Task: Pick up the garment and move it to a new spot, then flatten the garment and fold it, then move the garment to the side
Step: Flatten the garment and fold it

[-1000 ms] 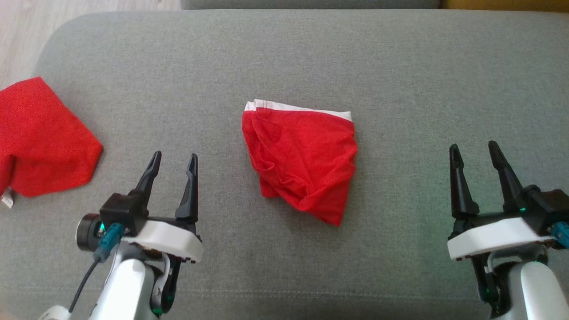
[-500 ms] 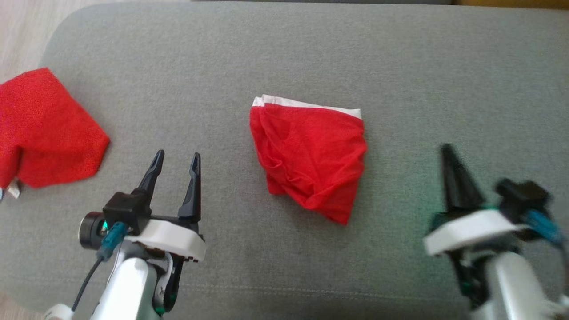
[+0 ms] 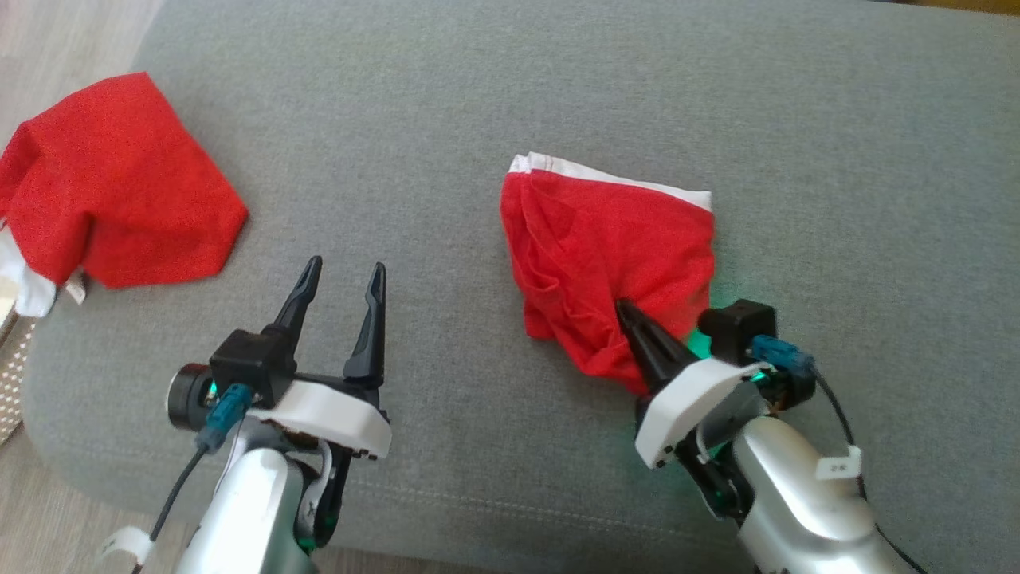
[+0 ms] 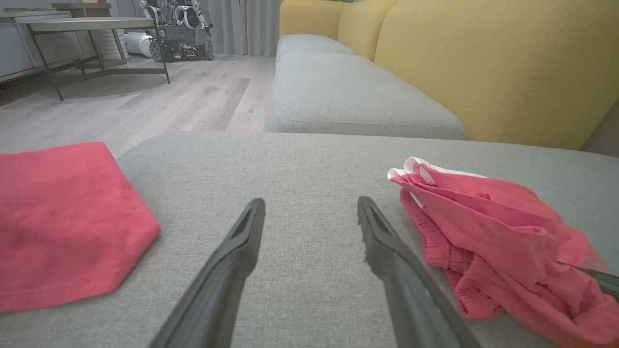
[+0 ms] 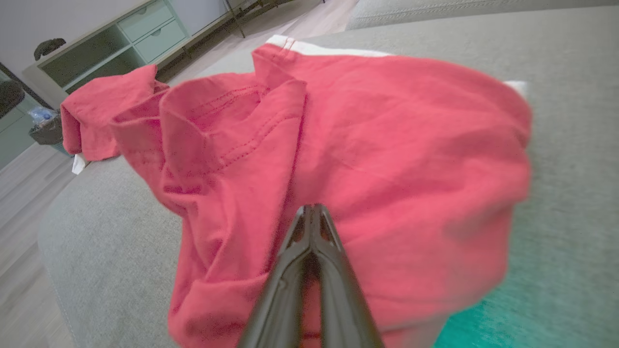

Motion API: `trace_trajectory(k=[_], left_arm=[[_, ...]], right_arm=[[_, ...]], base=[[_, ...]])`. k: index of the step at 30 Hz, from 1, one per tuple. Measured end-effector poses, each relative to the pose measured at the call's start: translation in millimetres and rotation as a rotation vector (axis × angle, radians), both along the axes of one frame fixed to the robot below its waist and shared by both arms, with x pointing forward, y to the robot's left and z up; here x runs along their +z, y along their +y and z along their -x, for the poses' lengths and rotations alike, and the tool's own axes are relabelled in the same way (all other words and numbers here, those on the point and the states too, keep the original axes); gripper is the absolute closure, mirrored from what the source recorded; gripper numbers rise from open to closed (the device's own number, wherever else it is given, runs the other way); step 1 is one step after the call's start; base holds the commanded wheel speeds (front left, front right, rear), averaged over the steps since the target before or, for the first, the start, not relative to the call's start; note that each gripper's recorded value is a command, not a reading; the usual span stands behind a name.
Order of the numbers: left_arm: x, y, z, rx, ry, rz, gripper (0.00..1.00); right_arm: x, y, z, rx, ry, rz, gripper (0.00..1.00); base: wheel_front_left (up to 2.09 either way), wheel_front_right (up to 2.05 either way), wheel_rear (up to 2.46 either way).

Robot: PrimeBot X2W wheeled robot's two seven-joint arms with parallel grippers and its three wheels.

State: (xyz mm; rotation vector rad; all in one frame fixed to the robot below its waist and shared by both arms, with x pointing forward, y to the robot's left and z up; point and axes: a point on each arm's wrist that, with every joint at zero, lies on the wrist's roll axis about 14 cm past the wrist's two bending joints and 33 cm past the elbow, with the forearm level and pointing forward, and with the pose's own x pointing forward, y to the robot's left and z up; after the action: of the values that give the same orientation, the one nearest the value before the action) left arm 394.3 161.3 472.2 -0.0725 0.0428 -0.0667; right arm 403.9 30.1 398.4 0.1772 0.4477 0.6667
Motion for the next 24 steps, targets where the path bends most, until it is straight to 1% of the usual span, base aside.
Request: trace_trajectory(k=[4,11,14,17,20,24], left_arm=[[-1.9,2.7,0.5,0.010,0.006,-0.001,0.00],[0.5,2.9,0.4,0.015,0.000,0.003,0.00],[1.8,2.6,0.5,0.015,-0.004,0.004,0.00],[2.3,2.8,0.2,0.016,-0.006,0.006,0.00],[3.6,3.1,-0.5,0.018,-0.010,0.007,0.00],[7.0,1.8,-1.7,0.015,-0.021,0.011,0.00]], right_arm=[[-8.0,14.0,4.5,0.056,0.015,0.005,1.00],[8.7,46.5,11.7,0.177,-0.045,-0.019,1.00],[10.7,60.0,23.5,0.248,-0.051,-0.010,1.00],[4.2,66.8,36.6,0.299,-0.027,0.012,1.00],[1.9,65.7,40.3,0.301,-0.017,0.012,1.00],[22.6,59.5,27.2,0.233,-0.075,-0.059,1.00]], base=[[0.00,0.00,0.00],[0.00,0.00,0.00],[0.00,0.00,0.00],[0.00,0.00,0.00],[0.00,0.00,0.00],[0.00,0.00,0.00]])
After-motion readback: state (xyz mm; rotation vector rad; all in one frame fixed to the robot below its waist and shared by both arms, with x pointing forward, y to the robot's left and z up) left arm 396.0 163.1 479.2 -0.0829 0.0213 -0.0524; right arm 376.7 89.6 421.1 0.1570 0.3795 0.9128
